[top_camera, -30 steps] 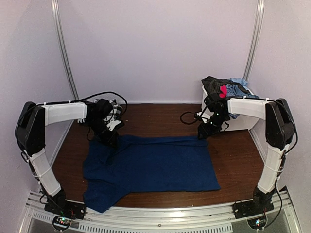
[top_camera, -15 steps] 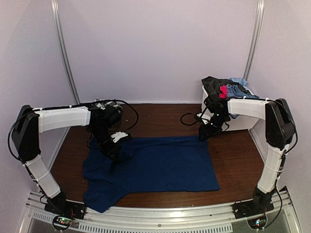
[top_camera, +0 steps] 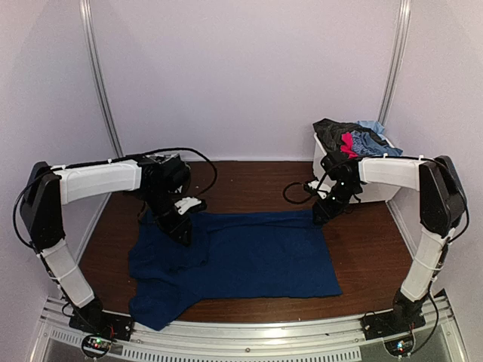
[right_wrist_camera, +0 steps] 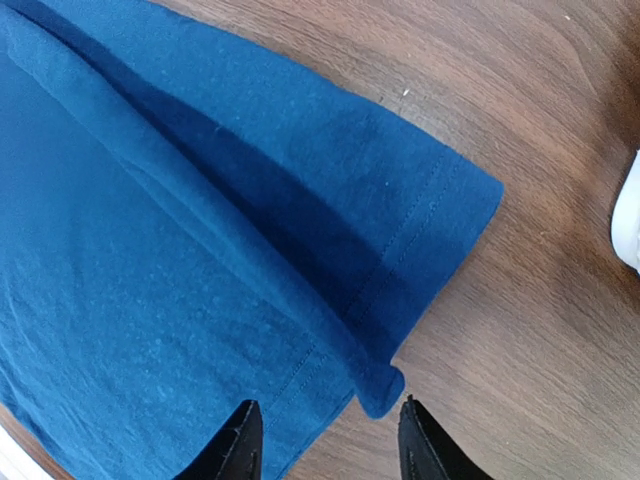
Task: Fold and stack the mixed laundry pile
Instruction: Fold the flattened T-shirt at the center of the board.
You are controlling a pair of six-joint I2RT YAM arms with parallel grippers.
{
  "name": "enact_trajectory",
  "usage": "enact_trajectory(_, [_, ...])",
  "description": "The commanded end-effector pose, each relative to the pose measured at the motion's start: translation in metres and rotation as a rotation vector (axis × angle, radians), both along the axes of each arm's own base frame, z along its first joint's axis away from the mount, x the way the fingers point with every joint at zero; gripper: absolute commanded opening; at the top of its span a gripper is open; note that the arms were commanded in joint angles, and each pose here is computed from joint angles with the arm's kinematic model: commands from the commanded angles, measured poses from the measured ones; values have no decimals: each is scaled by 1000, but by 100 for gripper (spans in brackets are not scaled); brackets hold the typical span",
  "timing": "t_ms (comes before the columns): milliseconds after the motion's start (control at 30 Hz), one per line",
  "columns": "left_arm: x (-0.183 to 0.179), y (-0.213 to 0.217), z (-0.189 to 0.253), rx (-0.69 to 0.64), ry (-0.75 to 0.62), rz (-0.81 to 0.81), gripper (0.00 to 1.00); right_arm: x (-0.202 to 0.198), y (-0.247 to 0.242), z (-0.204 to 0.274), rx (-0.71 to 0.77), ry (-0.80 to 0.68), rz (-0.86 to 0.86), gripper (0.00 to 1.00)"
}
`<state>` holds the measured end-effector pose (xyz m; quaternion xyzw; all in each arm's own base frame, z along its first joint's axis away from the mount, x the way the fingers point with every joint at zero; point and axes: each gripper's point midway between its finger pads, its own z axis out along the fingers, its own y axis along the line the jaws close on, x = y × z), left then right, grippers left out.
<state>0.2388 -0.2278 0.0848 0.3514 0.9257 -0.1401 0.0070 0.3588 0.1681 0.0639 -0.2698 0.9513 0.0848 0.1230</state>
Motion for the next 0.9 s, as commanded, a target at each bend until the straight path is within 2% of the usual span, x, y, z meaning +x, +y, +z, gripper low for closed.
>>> enact_trajectory(0, [40,-35,7,-111,-93,-7,37,11,5,12,-2,-91,63,48])
enact_trajectory(167, [57,-53,-6,-146,-83,20,38,32,12,12,0,-118,70,48])
enact_trajectory(333, [68,-62,-16,-168,-86,62,40,30,21,-3,29,-71,96,46])
enact_trajectory(433, [73,-64,-23,-174,-101,85,41,25,22,-9,43,-48,98,41])
enact_trajectory(600, [81,-54,-46,-97,-118,121,41,22,20,-15,37,-39,94,31])
enact_trajectory(867, [87,-52,-65,-68,-122,140,38,18,16,-17,25,-38,85,19])
